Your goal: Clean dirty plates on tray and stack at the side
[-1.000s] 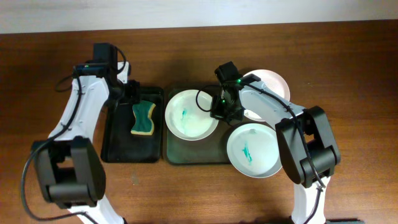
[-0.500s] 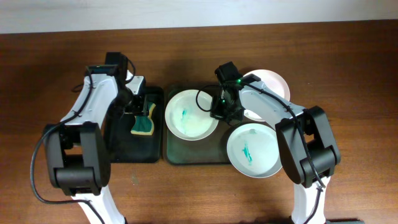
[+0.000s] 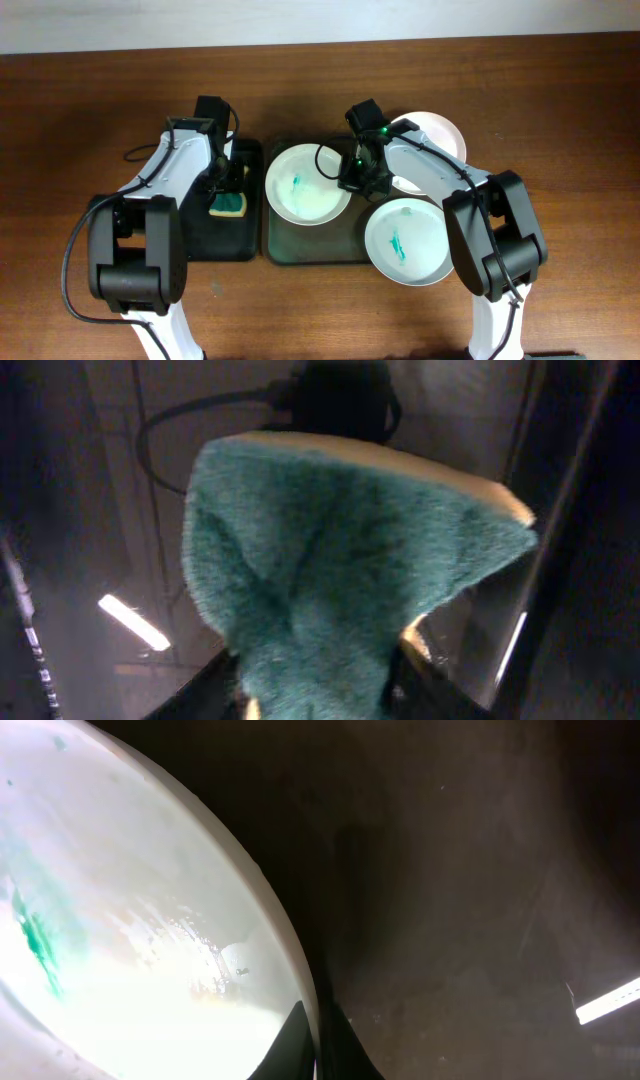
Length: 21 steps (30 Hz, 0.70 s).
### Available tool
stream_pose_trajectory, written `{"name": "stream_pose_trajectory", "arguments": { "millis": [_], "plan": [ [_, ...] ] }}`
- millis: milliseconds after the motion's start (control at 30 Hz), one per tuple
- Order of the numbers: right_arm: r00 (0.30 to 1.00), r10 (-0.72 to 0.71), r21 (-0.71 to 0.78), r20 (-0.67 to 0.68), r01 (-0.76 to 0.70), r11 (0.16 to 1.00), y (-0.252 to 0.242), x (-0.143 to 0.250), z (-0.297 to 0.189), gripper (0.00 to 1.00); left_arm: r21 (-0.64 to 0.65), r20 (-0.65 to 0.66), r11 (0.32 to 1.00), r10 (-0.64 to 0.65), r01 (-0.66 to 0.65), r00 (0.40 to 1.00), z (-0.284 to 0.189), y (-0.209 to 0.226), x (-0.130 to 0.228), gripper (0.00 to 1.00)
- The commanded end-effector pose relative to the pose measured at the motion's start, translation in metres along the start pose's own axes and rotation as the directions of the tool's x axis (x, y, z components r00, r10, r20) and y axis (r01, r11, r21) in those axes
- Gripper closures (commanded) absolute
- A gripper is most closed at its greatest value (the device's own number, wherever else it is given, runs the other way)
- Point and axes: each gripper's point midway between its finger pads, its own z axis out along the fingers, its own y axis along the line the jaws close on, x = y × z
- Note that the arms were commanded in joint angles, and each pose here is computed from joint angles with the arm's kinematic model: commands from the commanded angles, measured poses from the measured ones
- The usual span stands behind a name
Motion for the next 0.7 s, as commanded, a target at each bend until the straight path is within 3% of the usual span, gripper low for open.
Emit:
{"name": "stream_pose_trajectory", "arguments": {
  "millis": [0,33,233,467,667],
  "plan": [
    [1.0,0.015,0.038,0.001,-0.015,0.999,-0.007,-0.002,0.009,0.96,0.025,-0.028,0.999,-0.02,0.021,0.999,0.01,-0.004,0.008,0.85],
    [1.0,0.015,0.038,0.001,-0.015,0.999,-0.007,-0.002,0.009,0.96,0.039,-0.025,0.999,-0.02,0.021,0.999,0.01,-0.007,0.007,1.0],
    [1.0,0.014,0.036,0.002,-0.015,0.999,-0.006,-0.002,0.009,0.96,0.066,0.009,0.998,-0.023,0.022,1.0,-0.001,-0.011,-0.004,1.0],
    [1.0,-0.014,-0.006,-0.023,0.013,1.0,0.002,-0.001,0.003,0.96,0.214,0.21,0.975,0.021,-0.067,0.978,-0.084,-0.038,-0.055,1.0],
    [0.996,-0.053,-0.054,-0.066,0.05,0.997,0.008,0.007,0.002,0.96,0.318,0.229,0.936,0.078,-0.151,0.97,-0.091,-0.082,-0.054,1.0]
  ]
}}
